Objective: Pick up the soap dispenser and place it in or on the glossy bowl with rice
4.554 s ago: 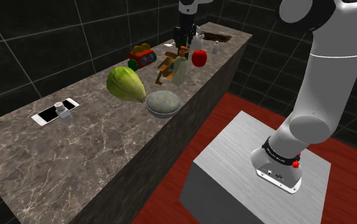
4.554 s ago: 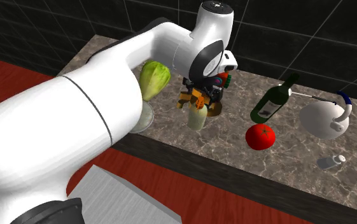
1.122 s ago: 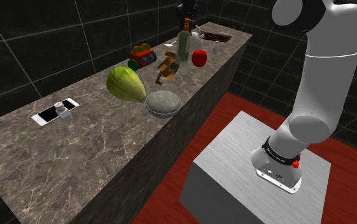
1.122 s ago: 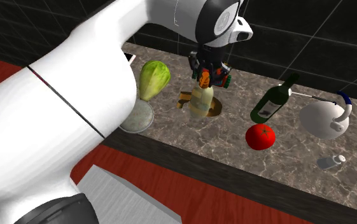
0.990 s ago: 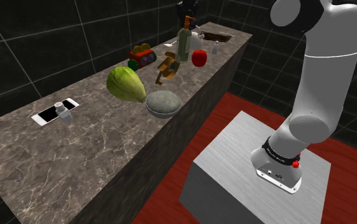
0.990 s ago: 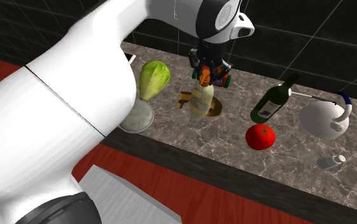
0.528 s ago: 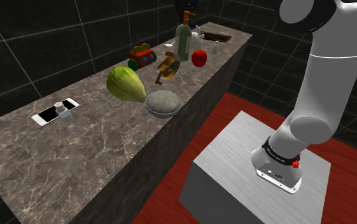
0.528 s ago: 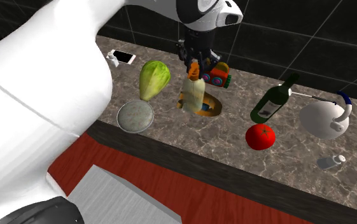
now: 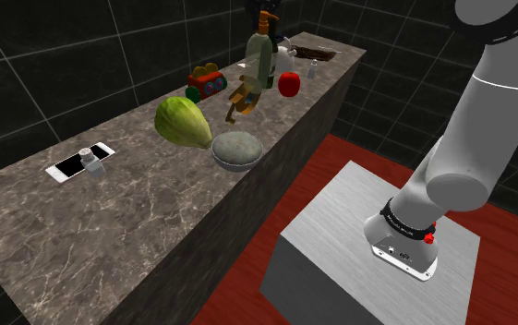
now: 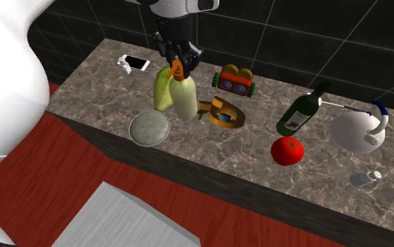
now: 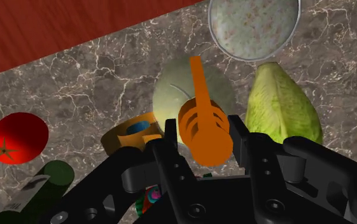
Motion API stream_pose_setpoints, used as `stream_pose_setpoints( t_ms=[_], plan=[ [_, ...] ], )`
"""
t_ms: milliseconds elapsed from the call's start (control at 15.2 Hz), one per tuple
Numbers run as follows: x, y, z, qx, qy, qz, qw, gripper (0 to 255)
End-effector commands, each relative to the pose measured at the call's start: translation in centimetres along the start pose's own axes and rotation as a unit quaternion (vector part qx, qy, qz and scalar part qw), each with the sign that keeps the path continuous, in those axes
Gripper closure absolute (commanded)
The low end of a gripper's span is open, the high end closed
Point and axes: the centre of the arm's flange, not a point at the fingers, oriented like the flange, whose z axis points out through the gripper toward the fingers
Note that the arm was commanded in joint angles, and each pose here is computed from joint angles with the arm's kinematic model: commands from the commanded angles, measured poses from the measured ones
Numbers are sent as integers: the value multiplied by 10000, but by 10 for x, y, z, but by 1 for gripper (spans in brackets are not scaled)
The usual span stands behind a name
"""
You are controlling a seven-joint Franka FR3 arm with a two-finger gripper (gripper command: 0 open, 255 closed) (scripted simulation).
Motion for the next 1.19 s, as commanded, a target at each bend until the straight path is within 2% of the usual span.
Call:
stream_pose_setpoints(
  t_ms=[0, 726, 1122],
  plan=[
    [-13, -23, -8, -2, 0, 8, 10000, 255],
    [-83, -139, -49, -2, 0, 8, 10000, 255],
    [-83, -139, -18, -2, 0, 8, 10000, 255]
  ],
)
